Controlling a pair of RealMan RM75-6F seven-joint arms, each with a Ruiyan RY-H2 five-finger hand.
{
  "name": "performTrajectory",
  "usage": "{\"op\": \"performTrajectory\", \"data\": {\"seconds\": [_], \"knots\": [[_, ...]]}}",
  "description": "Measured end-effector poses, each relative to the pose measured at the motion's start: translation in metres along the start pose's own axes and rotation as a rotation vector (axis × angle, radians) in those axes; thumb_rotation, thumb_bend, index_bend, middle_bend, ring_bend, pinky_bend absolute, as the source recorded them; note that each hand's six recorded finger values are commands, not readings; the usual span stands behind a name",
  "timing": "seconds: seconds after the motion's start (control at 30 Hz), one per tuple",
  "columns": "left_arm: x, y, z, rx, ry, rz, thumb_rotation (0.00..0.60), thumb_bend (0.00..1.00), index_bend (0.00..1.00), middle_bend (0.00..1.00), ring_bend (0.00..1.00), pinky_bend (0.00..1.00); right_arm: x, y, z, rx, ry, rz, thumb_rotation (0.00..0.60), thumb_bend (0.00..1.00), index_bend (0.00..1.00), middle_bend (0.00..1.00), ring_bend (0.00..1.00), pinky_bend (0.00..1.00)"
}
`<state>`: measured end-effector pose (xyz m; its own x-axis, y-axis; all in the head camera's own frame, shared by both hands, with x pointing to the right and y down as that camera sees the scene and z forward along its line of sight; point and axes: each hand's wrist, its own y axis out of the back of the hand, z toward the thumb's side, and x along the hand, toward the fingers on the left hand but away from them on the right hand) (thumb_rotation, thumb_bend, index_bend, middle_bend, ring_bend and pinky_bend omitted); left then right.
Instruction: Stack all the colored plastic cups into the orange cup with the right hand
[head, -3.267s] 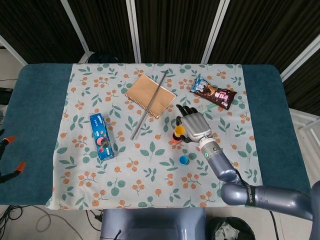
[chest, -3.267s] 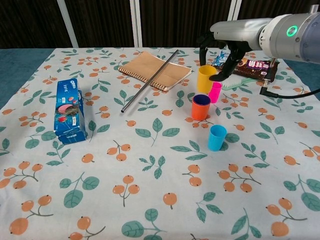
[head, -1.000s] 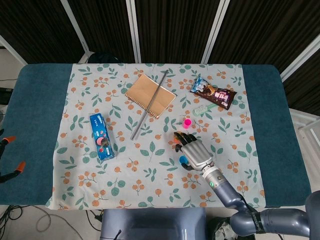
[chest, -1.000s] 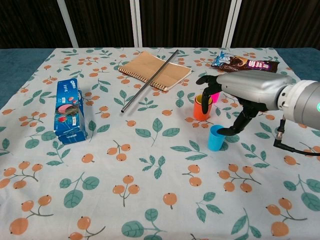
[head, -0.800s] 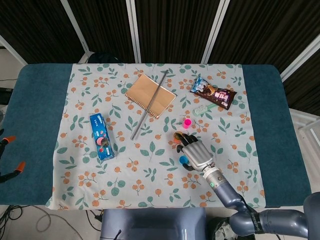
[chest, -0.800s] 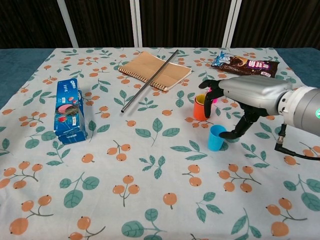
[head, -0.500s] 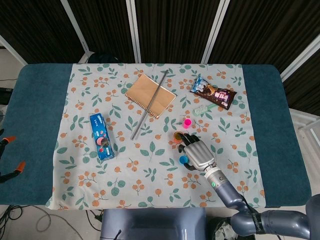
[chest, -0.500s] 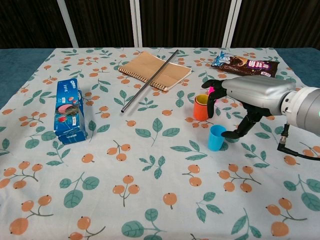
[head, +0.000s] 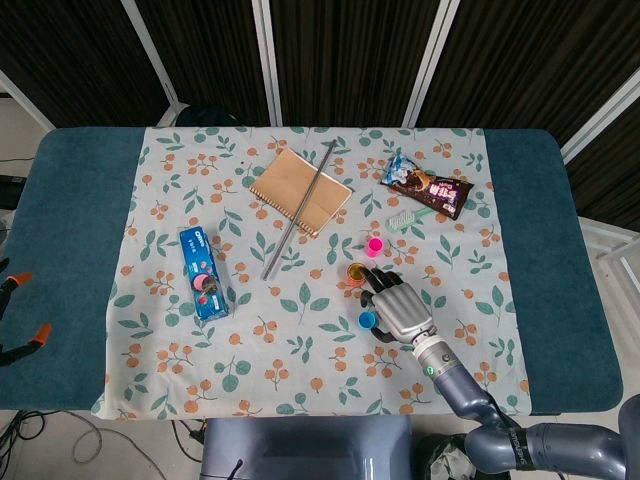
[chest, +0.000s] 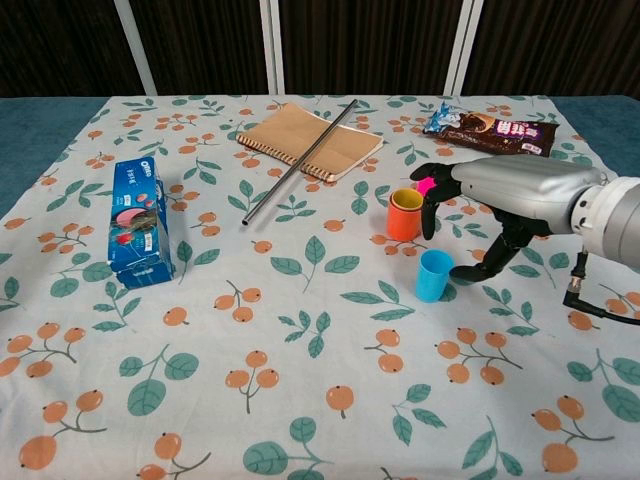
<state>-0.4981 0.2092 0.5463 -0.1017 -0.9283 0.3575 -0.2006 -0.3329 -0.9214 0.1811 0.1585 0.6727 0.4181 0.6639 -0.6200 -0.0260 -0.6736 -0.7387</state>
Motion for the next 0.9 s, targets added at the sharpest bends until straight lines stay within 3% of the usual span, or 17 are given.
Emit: {"op": "performTrajectory", "data": {"seconds": [0.9], "knots": [[-0.0004,-0.0005,-0.0007,0.001,0.004,-0.002,0.600,0.24,0.21,0.01,0.00,0.00,-0.0043,-0.0054,0.0013,-0.007,0.009,0.007,0.600,0.36,0.44,0.00,0.10,0.17]]}}
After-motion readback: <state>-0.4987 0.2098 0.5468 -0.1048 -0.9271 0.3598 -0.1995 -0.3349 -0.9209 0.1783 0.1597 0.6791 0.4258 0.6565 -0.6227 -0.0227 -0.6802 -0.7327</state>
